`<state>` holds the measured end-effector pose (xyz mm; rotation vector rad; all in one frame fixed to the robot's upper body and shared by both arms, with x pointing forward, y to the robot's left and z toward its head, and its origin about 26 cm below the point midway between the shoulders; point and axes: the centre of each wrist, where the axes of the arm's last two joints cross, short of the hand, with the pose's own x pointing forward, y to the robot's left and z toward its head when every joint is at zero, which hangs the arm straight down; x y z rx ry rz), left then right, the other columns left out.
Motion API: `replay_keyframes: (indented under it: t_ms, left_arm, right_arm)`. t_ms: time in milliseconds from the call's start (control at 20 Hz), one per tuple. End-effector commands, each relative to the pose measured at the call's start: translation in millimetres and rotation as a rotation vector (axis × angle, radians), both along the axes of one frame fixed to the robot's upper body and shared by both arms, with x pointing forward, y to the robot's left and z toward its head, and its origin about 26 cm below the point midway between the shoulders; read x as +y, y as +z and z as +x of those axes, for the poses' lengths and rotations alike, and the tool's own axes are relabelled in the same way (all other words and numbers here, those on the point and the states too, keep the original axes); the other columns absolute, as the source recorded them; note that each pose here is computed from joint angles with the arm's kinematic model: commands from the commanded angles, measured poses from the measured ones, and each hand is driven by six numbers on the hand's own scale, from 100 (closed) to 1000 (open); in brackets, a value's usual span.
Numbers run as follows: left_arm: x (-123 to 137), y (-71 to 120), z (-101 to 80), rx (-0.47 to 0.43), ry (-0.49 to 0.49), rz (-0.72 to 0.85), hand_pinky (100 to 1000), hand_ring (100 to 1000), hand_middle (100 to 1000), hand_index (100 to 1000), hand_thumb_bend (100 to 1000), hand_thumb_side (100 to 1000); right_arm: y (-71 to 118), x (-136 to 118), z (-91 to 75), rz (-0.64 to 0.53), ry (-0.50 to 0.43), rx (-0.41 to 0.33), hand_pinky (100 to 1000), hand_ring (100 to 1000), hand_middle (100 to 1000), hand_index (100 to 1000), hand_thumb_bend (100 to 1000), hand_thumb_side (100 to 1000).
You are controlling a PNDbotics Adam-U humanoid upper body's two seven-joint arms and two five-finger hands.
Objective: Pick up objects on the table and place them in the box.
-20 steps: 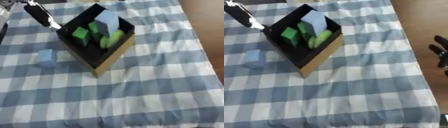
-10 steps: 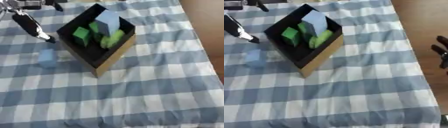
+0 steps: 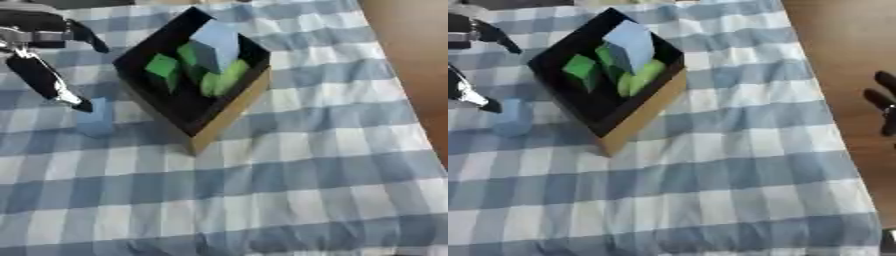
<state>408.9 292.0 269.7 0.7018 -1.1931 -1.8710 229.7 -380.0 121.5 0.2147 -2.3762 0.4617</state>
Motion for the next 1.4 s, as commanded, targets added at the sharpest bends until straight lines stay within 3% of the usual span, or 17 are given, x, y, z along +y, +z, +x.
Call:
replay_keyframes:
  t_ms: [50, 600, 1400]
  left_arm:
    - [10.9, 13.5, -6.6, -0.021, 0.033, 0.006, 955, 934, 816, 904, 686, 432]
    - [6.2, -6.1, -0.1, 0.034, 0.087, -0.025, 943, 910, 784, 878, 701, 499]
    - [19.8, -43.7, 13.3, 0.128, 0.174, 0.032, 933, 899, 768, 863, 738, 455]
  right_arm:
    - [9.5, -0.5, -0.2, -0.025, 0.002, -0.022, 964, 1000, 447, 969, 100, 546]
    - [7.9, 1.4, 0.2, -0.026, 0.008, -0.018, 965, 1000, 443, 970, 100, 545]
    - [7.2, 3.2, 1.1, -0.020, 0.013, -0.016, 967, 1000, 440, 970, 100, 545]
